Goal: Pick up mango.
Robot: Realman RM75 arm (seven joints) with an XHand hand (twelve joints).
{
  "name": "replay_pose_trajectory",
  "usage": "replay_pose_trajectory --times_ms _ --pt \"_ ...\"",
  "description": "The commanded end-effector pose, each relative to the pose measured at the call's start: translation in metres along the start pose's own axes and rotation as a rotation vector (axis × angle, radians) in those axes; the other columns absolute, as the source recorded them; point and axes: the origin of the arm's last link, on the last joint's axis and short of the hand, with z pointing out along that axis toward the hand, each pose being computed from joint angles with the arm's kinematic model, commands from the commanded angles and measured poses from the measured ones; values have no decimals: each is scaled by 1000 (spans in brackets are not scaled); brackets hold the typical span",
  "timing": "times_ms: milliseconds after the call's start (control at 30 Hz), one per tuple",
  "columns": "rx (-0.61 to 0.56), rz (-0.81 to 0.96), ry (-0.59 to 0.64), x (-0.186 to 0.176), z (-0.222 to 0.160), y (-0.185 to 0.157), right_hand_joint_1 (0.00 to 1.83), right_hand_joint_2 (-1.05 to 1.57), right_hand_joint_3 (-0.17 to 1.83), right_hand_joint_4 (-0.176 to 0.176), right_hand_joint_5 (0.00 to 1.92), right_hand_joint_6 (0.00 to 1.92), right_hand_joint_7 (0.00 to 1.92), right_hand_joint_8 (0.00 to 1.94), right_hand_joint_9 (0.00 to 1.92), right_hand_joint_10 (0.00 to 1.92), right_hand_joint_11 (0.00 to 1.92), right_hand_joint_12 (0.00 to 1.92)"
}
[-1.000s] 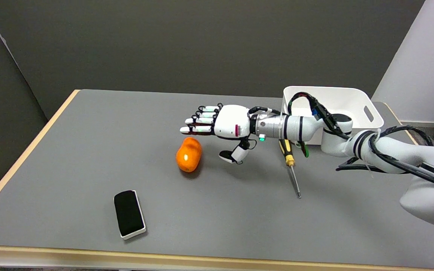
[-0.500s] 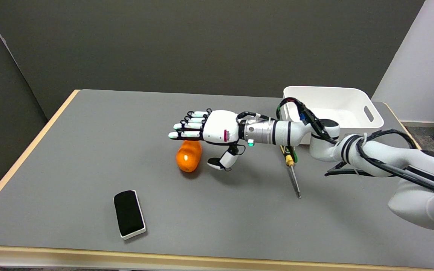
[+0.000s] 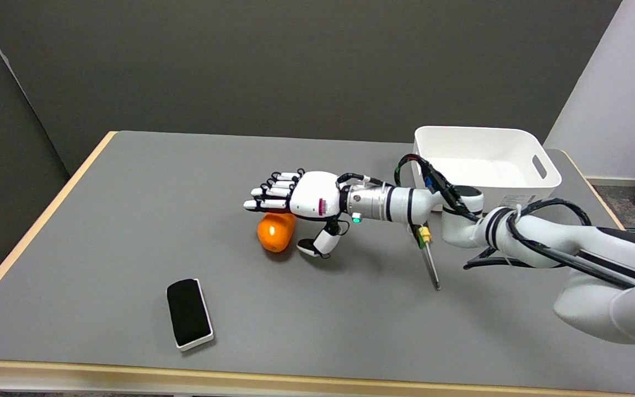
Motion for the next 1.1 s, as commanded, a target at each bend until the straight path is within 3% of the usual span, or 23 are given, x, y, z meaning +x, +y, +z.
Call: replay_pose_trajectory --times_ms 33,167,367,400,467,533,600,633,667,700,833,900,1100 --pt "-43 42 -28 -11 10 -5 791 650 1006 86 -1 18 4 171 56 487 -1 845" --pt "-49 40 -27 -10 11 -3 778 668 1010 87 -1 81 9 178 57 491 -1 839" --pt "-62 39 -30 -8 13 -1 738 737 1030 112 63 337 93 263 101 527 -1 857" --pt "-63 38 -30 -8 13 0 728 765 1028 121 82 436 125 304 129 541 4 876" --pt "-67 38 -26 -6 13 1 730 851 979 163 196 842 309 437 249 618 58 911" --pt "-69 40 -22 -5 14 1 791 912 866 175 240 1015 428 585 300 684 79 971" --pt "-72 39 -19 -4 14 2 724 1218 359 176 435 1601 539 835 388 849 136 1059" --pt "-72 39 -18 -4 14 2 798 1283 229 116 470 1747 593 1016 431 912 165 1094" --pt "-72 39 -17 -3 14 2 983 1277 192 -6 452 1784 657 1276 480 968 198 1127" --pt "-74 41 -16 -3 14 2 1097 1268 173 -81 444 1792 706 1428 522 1017 233 1168" --pt "-76 44 -10 -2 14 2 1133 1237 190 -116 448 1703 767 1426 602 1100 327 1307" --pt "-78 46 -6 -2 13 2 1159 1263 82 -142 478 1614 812 1381 693 1066 432 1286" --pt "-102 35 35 11 8 12 1175 1230 123 -161 518 1527 828 1435 776 1149 503 1484"
